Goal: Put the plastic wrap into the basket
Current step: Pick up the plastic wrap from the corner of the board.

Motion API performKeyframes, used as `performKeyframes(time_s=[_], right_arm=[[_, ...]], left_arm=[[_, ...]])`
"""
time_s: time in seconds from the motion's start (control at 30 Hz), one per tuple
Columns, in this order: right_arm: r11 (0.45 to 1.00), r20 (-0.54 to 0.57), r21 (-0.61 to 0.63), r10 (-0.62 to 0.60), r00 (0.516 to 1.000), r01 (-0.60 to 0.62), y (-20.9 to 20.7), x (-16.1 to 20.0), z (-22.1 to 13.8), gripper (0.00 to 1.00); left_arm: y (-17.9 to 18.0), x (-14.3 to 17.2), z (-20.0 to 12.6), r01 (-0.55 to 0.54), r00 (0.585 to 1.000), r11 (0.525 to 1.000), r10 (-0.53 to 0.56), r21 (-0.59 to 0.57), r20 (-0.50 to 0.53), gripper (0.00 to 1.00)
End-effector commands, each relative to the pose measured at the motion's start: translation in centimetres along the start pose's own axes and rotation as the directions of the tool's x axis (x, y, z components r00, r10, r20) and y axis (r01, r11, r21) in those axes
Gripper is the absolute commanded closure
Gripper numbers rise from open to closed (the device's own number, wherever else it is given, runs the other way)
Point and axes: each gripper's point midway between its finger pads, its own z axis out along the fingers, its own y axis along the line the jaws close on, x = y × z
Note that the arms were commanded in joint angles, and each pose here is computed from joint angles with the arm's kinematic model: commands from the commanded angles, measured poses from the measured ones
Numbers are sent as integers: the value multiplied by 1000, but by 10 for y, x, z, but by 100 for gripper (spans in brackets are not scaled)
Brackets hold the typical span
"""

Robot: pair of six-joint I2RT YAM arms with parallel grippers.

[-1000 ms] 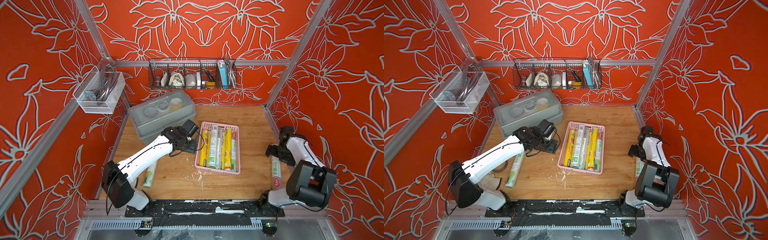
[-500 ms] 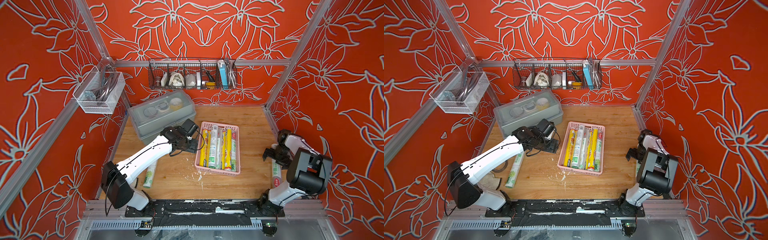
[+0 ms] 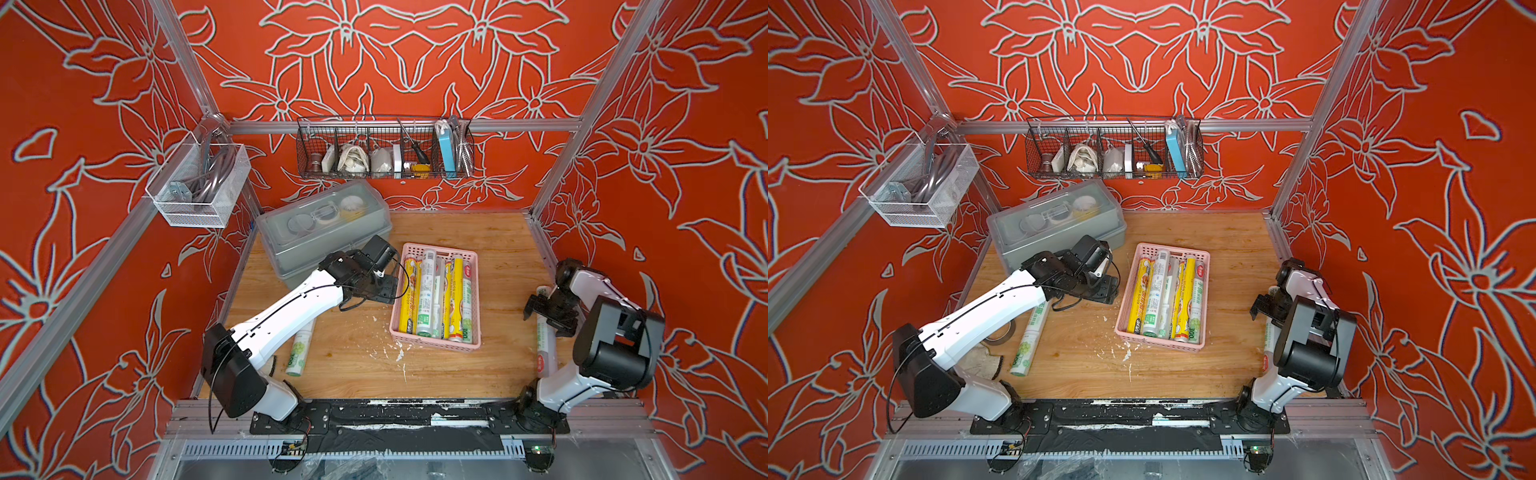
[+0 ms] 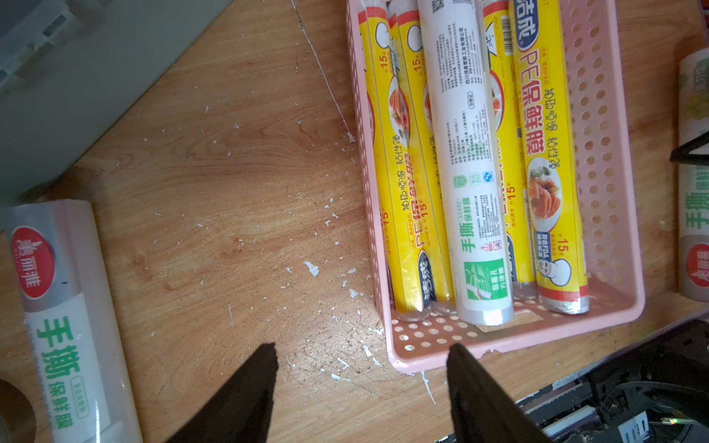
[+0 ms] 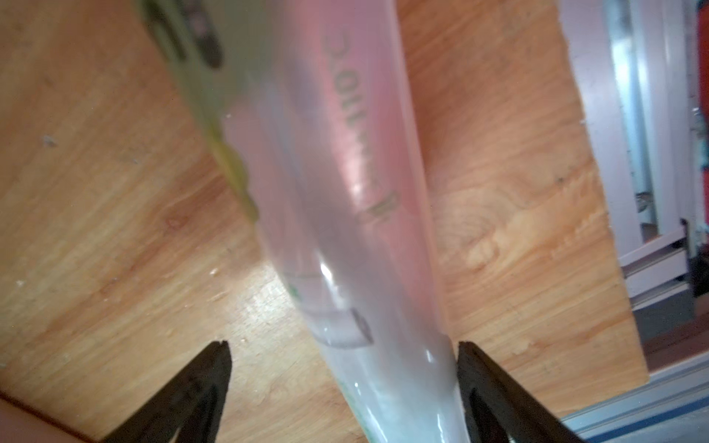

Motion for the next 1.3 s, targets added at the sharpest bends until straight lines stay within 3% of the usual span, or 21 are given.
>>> performKeyframes(time_s=[0.0, 0.33, 0.63, 0.93, 1.27], right_arm=[[999, -41, -52, -9, 999, 7, 11, 5, 4, 13], [995, -60, -83, -58, 997, 53, 25, 13, 4, 23], [989, -78, -70, -136, 988, 131, 38, 22, 7, 16], [983, -108, -47, -183, 977, 179, 44, 26, 14, 19], [982, -75, -11, -188, 979, 187, 42, 25, 4, 37]], left_arm=[[0, -8, -15, -1, 999, 1000, 1, 8, 39, 29], [2, -9, -16, -5, 999, 1000, 5, -4, 44, 29], [3, -10, -16, -5, 999, 1000, 5, -9, 49, 29], [-3, -8, -16, -14, 999, 1000, 13, 26, 34, 29], [-5, -6, -15, -15, 999, 999, 14, 39, 36, 30]])
